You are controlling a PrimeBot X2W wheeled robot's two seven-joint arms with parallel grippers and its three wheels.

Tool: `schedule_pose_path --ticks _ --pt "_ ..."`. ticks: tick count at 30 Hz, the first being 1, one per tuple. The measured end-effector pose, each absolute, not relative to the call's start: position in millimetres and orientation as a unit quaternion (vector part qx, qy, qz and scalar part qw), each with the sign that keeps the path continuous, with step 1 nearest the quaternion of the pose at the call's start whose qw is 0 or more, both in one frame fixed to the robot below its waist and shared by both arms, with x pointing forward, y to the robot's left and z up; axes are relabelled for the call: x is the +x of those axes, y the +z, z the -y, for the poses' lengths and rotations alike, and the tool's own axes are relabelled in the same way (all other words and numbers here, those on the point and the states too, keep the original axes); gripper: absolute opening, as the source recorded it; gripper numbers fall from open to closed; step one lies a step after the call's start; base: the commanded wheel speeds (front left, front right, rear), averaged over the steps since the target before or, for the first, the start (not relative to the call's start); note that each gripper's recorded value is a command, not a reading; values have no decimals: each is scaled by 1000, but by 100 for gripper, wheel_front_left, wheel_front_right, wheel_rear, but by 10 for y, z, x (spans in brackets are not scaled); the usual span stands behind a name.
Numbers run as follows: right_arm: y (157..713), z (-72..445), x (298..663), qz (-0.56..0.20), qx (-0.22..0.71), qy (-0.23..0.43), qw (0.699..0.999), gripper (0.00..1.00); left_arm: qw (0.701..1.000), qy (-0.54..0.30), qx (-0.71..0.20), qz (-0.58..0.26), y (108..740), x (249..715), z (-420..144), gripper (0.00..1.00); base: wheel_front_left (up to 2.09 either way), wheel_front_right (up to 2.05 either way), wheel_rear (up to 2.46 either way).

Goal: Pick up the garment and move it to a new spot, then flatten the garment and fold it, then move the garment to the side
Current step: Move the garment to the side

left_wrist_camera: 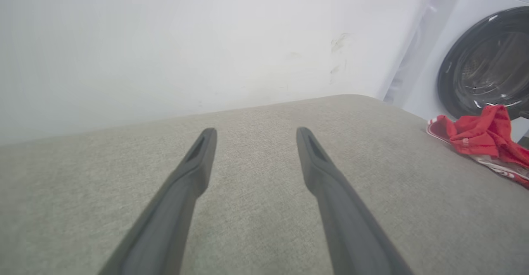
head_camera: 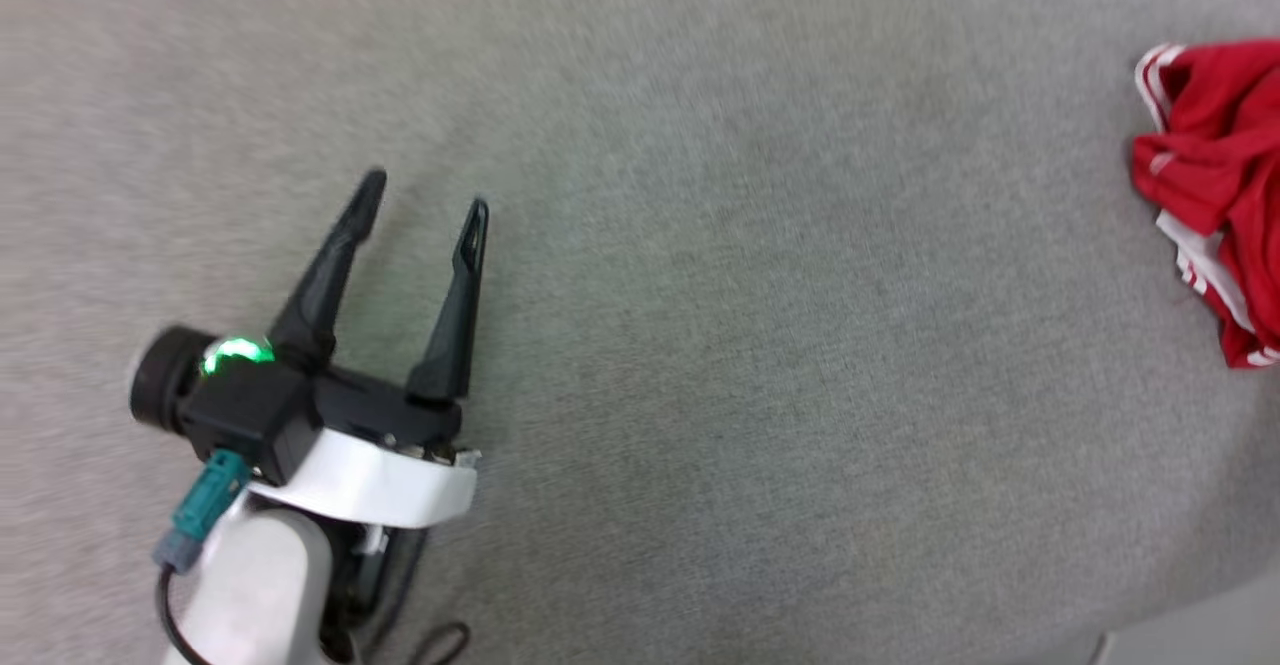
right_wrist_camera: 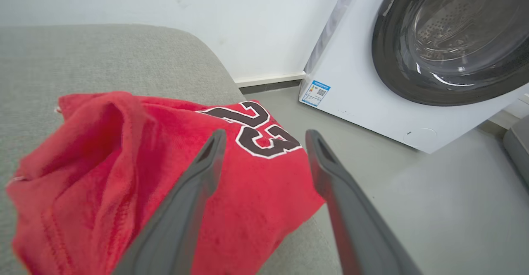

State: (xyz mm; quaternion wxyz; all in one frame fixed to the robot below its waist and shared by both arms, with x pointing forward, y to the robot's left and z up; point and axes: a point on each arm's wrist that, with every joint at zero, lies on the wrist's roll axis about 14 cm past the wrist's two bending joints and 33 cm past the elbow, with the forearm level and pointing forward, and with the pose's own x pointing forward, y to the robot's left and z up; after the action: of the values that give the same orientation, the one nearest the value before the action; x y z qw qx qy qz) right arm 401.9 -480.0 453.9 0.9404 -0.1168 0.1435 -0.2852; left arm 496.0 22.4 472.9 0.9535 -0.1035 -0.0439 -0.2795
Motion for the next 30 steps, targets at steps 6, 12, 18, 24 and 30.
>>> schedule_pose_path --ticks 6,12,18,24,30 --pt "4545 4363 4004 -102 -76 -247 961 100 967 -233 -97 39 4839 4748 -487 100 0 0 0" --pt "4574 3769 4003 -64 -38 -194 978 100 978 -186 -89 31 4889 4524 -748 100 0 0 0" --pt "4655 3123 4000 -31 0 -135 990 100 986 -141 -81 30 4938 4348 -1028 100 0 0 0" --pt "4903 2530 3988 4 23 -63 998 100 992 -96 -73 23 4935 4163 -1310 100 0 0 0" --pt "5117 2057 3907 22 36 -1 999 100 995 -67 -63 32 5015 3999 -1497 100 0 0 0"
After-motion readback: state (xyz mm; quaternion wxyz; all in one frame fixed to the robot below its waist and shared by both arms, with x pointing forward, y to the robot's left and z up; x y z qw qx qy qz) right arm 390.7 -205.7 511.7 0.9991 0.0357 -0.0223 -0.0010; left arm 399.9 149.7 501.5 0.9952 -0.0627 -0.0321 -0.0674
